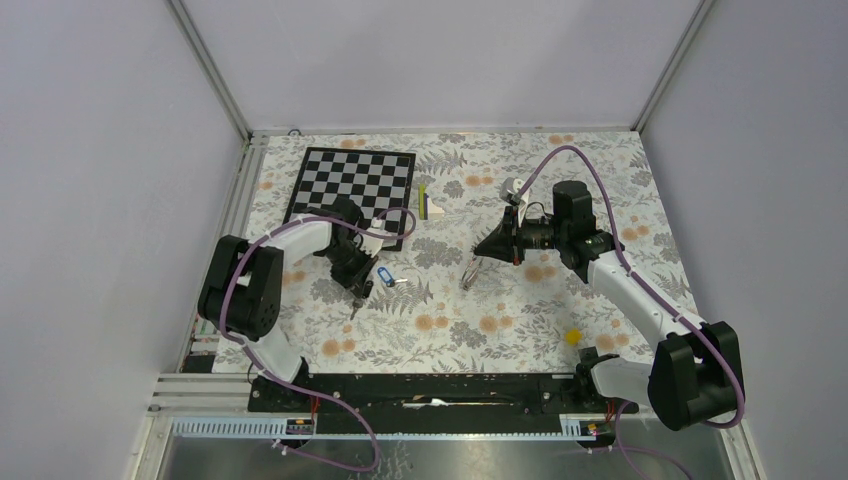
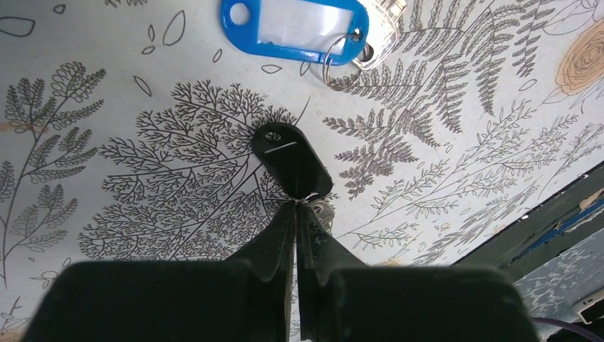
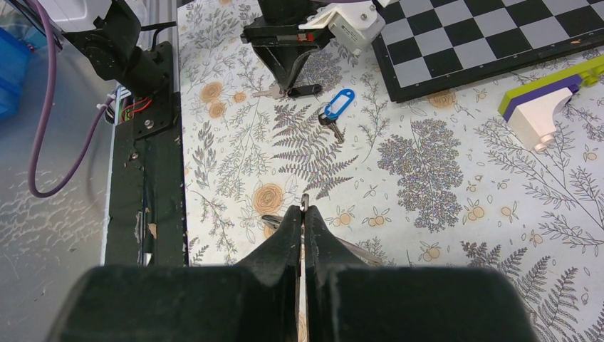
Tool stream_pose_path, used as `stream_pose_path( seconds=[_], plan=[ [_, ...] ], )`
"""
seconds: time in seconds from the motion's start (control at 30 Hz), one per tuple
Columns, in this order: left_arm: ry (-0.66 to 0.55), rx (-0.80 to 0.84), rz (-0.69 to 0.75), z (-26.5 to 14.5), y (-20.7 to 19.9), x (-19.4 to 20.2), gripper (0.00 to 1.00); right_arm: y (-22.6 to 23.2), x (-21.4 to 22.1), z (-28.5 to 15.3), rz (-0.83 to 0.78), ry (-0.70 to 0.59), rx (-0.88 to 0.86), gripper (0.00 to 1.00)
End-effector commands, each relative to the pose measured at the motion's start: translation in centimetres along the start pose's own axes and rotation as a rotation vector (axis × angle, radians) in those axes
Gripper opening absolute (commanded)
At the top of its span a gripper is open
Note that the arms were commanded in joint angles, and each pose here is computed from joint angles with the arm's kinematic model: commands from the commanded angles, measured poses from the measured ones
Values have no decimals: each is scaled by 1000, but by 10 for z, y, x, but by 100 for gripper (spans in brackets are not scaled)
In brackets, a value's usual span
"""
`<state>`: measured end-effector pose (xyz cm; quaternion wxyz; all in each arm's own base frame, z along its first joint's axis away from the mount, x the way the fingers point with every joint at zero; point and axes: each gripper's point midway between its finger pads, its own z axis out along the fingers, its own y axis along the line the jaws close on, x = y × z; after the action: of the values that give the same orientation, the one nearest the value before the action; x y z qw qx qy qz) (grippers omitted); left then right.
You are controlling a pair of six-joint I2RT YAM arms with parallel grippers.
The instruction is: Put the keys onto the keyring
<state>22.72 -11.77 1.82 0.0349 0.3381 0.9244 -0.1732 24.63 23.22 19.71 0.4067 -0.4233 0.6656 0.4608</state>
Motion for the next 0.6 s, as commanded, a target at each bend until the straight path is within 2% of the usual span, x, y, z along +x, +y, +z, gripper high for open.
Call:
stream_pose_path(
  seconds=[0.0,0.17,0.57],
  plan=[
    [-48,19,23,-8,-3,-16,1,-2,-8,-2,-61,-22,11,0],
    [-71,21,77,-15,-10,-23,0,-3,-7,-2,-62,-21,12,0],
    [-29,-124,372,-10,-41,-28,0,-4,-7,-2,-66,-19,18,0]
  ],
)
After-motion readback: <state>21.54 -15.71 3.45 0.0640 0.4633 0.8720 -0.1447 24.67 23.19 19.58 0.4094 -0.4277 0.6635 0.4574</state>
